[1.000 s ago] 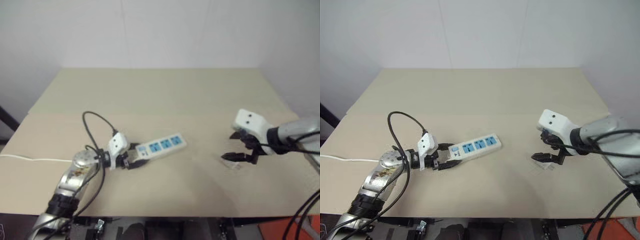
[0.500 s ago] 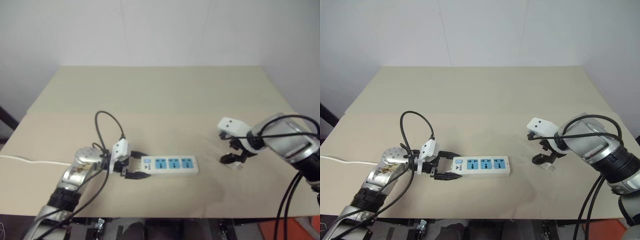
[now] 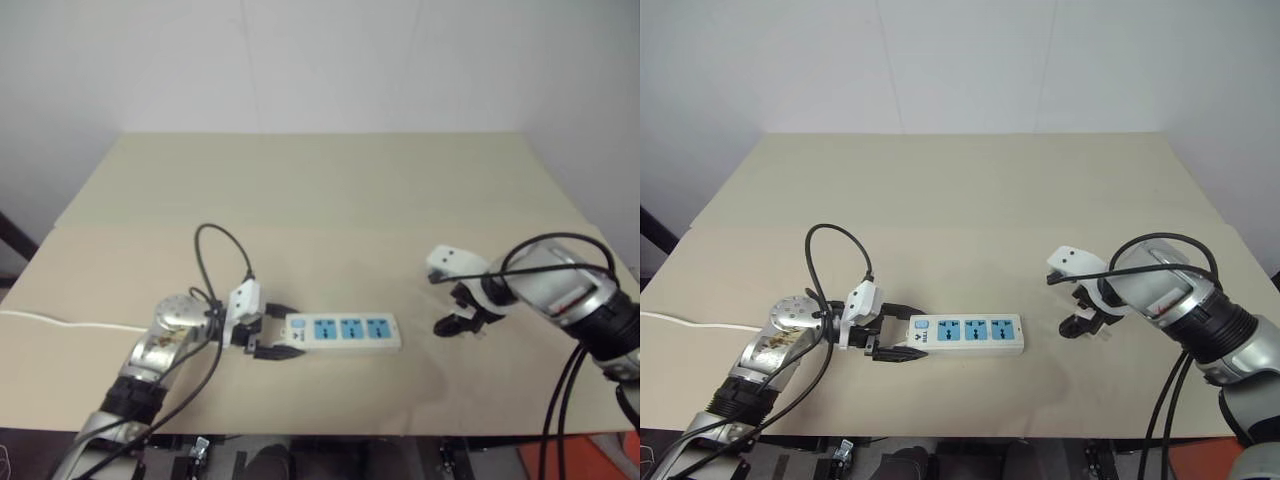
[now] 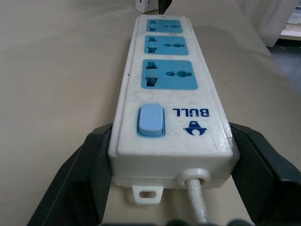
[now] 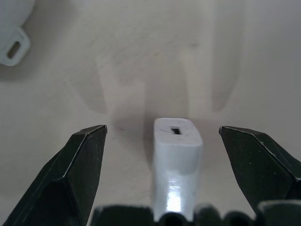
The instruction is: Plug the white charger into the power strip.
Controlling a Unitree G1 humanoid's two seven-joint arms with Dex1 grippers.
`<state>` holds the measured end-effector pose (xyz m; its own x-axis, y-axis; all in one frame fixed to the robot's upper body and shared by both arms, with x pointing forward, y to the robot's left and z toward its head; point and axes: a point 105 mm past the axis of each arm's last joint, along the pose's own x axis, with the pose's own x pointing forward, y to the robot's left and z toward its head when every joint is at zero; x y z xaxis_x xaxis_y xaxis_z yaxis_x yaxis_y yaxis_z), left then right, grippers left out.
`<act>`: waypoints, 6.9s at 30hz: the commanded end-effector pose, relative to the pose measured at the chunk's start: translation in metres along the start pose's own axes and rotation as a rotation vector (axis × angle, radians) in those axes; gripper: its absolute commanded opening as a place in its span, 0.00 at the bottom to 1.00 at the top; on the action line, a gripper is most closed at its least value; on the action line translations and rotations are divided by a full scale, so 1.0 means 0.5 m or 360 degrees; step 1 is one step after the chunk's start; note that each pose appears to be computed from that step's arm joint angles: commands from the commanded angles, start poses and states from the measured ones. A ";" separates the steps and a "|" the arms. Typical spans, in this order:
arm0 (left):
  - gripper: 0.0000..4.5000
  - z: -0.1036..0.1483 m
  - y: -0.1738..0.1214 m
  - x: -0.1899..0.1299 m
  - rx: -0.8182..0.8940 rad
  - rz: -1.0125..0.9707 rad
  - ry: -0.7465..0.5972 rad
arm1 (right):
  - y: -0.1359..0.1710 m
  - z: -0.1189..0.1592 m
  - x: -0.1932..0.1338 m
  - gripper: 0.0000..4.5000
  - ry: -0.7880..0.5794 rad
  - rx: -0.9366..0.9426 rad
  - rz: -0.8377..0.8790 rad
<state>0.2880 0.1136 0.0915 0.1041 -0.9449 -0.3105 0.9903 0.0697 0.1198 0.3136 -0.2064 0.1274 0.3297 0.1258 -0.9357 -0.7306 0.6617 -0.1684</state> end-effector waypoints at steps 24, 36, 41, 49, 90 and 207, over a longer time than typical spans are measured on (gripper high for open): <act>0.73 -0.003 0.001 0.001 0.0064 -0.0045 0.0045 | 0.010 0.079 -0.091 0.24 -0.0403 -0.0314 -0.0078; 0.73 -0.023 0.021 -0.002 0.0125 -0.0033 0.0083 | 0.129 0.185 -0.162 0.24 -0.2007 -0.0444 0.0565; 0.73 -0.033 0.022 -0.003 0.0112 -0.0065 0.0087 | 0.158 0.228 -0.123 0.24 -0.2341 -0.0400 0.0708; 0.73 -0.041 0.022 -0.007 0.0117 -0.0106 0.0113 | 0.185 0.261 -0.049 0.24 -0.2349 -0.0443 0.0815; 0.73 -0.047 0.024 -0.011 0.0074 -0.0094 0.0115 | 0.226 0.249 0.050 0.24 -0.2195 -0.0471 0.0940; 0.73 -0.064 0.017 -0.007 0.0034 -0.0131 0.0159 | 0.213 0.166 0.155 0.98 -0.1763 -0.0440 0.0854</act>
<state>0.3035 0.1272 0.0694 0.0642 -0.9216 -0.3828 0.9917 0.0163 0.1272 0.3135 -0.0450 0.0899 0.1470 0.9857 -0.0828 -0.9841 0.1373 -0.1127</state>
